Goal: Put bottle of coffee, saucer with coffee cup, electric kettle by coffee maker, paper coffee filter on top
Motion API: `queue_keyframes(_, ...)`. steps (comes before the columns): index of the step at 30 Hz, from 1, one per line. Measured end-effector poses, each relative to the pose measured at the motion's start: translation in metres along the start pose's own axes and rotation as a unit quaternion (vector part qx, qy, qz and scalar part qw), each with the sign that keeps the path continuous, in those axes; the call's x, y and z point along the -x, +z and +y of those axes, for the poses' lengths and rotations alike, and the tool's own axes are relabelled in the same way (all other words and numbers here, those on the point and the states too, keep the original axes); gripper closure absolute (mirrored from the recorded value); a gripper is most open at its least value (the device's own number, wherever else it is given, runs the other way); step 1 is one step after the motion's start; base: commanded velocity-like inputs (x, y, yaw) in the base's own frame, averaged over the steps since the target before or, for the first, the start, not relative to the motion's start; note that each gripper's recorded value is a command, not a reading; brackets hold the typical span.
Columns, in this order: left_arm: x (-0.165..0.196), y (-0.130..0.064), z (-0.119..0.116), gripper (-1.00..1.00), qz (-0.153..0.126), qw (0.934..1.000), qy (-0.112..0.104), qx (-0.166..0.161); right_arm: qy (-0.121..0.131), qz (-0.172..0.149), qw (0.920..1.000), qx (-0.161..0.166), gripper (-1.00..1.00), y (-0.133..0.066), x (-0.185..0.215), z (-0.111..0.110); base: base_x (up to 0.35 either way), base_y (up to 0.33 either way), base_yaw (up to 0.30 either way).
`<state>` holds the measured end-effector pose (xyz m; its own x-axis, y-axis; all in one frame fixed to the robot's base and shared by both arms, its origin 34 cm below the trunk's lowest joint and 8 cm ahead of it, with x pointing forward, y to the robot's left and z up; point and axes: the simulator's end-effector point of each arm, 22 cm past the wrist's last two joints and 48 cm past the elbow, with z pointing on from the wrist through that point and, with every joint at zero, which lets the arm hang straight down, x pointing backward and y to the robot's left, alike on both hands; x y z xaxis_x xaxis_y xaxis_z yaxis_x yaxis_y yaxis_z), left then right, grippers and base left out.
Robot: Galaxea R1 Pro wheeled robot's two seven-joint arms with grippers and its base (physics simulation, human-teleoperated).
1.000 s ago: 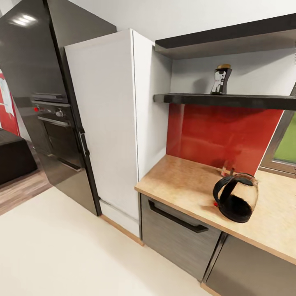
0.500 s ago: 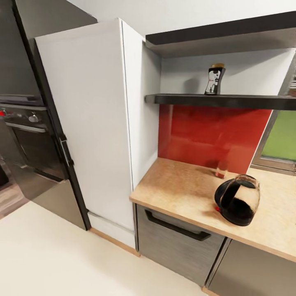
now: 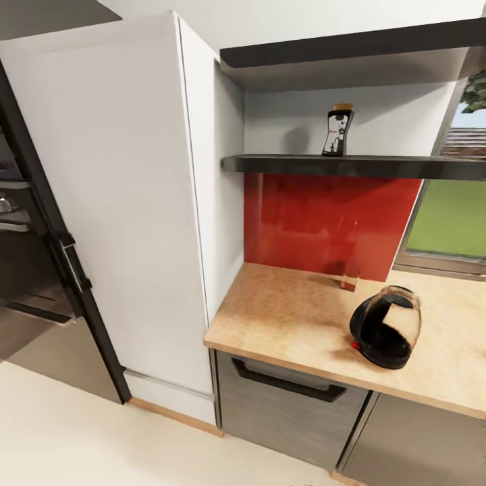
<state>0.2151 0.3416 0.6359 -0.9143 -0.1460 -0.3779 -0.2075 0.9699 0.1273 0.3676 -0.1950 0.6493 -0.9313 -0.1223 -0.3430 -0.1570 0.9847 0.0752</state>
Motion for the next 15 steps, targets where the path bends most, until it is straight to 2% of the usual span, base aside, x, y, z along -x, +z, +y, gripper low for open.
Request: queue_keyframes(15,0.0,0.0,0.0,-1.0,0.0,1.0,0.0,0.0,0.0,0.0,1.0,0.0,-1.0,0.0,0.0001,0.0,-0.002,0.004,-0.267)
